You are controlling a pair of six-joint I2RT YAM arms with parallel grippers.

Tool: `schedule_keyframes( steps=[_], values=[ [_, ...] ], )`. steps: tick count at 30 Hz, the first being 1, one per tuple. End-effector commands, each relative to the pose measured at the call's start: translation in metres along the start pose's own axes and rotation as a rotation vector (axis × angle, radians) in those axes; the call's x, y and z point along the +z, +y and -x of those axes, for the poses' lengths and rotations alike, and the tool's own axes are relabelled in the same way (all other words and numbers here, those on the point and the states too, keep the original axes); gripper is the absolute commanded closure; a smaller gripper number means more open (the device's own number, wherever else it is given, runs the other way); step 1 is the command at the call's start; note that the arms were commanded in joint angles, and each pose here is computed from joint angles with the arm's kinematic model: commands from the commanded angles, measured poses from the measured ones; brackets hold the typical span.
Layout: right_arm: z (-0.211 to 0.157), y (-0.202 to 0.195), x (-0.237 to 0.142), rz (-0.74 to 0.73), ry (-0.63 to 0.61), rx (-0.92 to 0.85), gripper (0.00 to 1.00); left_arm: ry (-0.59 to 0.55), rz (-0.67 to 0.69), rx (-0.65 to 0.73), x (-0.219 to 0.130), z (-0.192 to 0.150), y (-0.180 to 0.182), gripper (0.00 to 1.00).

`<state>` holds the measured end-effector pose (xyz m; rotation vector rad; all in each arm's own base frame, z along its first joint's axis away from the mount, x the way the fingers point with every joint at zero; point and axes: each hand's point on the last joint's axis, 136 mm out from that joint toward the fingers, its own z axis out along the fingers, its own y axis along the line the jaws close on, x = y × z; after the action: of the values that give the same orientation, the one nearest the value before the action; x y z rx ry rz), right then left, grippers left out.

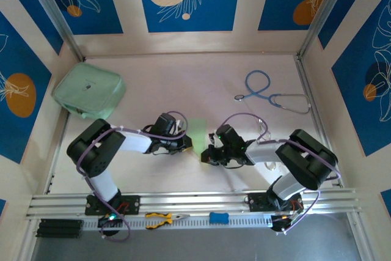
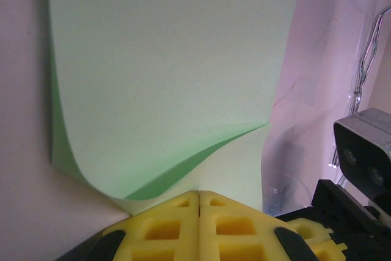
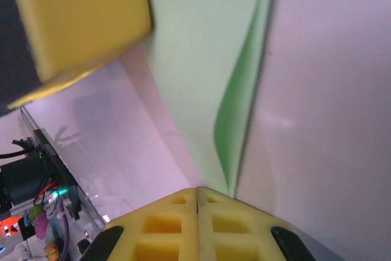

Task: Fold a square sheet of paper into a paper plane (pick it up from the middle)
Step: Third fold the triangle at the center of the table.

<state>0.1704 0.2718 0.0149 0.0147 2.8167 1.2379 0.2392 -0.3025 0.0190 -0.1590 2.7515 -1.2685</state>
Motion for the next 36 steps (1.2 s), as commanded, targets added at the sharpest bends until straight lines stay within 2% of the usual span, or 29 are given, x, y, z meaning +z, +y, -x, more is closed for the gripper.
schedule_keyframes(
  steps=[1,6,15,23,30,36],
  values=[
    [0.000,0.015,-0.015,0.051,-0.008,-0.007,0.95,0.011,0.040,-0.026,0.006,-0.004,0.012,1.00],
    [0.019,0.048,-0.032,0.073,-0.062,-0.091,0.95,-0.001,0.033,-0.024,0.004,-0.002,0.010,1.00],
    [0.034,0.039,0.002,0.022,-0.010,-0.024,0.97,0.001,0.031,-0.022,0.004,-0.003,0.010,1.00],
    [0.037,0.037,0.012,0.005,0.016,-0.013,0.97,0.002,0.030,-0.021,0.004,-0.003,0.009,1.00],
    [0.028,0.015,0.015,-0.051,0.039,0.026,0.97,0.000,0.035,-0.014,0.002,-0.003,0.009,1.00],
    [0.010,-0.023,0.015,-0.125,0.059,0.108,0.98,-0.005,0.017,0.027,-0.002,0.001,-0.003,1.00]
  ],
)
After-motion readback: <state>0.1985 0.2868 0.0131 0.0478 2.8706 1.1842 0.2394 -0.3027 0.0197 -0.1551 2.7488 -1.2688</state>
